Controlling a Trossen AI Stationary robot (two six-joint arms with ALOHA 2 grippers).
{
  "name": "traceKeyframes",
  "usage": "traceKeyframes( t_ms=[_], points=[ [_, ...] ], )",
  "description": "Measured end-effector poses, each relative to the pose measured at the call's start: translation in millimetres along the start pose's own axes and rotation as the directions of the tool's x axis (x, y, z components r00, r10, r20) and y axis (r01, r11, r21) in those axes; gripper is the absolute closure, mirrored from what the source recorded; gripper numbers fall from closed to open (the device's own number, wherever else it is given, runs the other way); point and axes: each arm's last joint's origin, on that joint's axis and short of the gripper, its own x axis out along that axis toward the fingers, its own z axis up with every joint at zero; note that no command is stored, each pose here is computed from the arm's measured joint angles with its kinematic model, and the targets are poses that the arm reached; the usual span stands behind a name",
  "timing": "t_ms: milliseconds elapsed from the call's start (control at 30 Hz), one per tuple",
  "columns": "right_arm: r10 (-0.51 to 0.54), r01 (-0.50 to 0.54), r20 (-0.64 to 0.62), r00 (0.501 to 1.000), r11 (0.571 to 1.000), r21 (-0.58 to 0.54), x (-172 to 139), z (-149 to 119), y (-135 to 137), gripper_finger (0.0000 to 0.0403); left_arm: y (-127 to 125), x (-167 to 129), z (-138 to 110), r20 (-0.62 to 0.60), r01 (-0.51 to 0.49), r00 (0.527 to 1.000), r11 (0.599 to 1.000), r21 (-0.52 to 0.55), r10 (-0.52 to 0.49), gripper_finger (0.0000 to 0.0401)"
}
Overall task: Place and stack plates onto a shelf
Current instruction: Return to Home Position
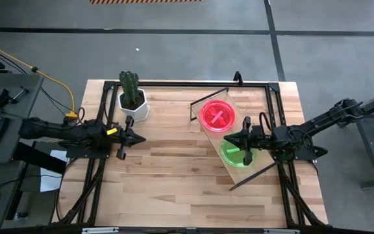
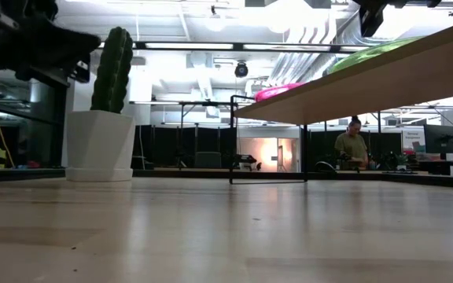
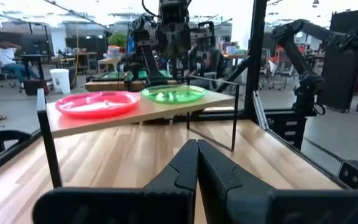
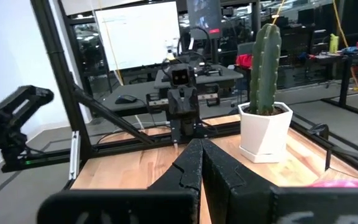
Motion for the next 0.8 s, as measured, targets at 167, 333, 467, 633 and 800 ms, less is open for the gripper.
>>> traceKeyframes(
  t_ms=[167, 333, 467, 633, 800],
  points=[
    [0.035, -0.035, -0.022, 0.999, 0.999, 0.003, -6, 2, -2, 0.0403, 1, -5, -8, -0.061, -0.014, 0.998, 1.000, -0.012, 0.013, 0.0401],
    [0.032, -0.031, -0.077, 0.997, 0.999, 0.017, -19, 4, -8, 0.0403, 1, -7, -8, -0.055, -0.011, 0.998, 1.000, -0.011, 0.010, 0.0401],
    [0.004, 0.000, -0.145, 0.989, 1.000, 0.030, -34, 3, -16, 0.0403, 1, -7, -8, -0.056, -0.001, 0.998, 1.000, -0.010, 0.000, 0.0401],
    [-0.095, 0.104, -0.169, 0.981, 0.994, 0.042, -53, 4, -28, 0.0403, 1, -7, -8, -0.060, -0.002, 0.998, 1.000, -0.020, 0.001, 0.0401],
    [-0.073, 0.075, -0.115, 0.991, 0.997, 0.013, -61, 2, -32, 0.0403, 1, -7, -8, -0.059, -0.003, 0.998, 1.000, -0.028, 0.002, 0.0401]
  ],
)
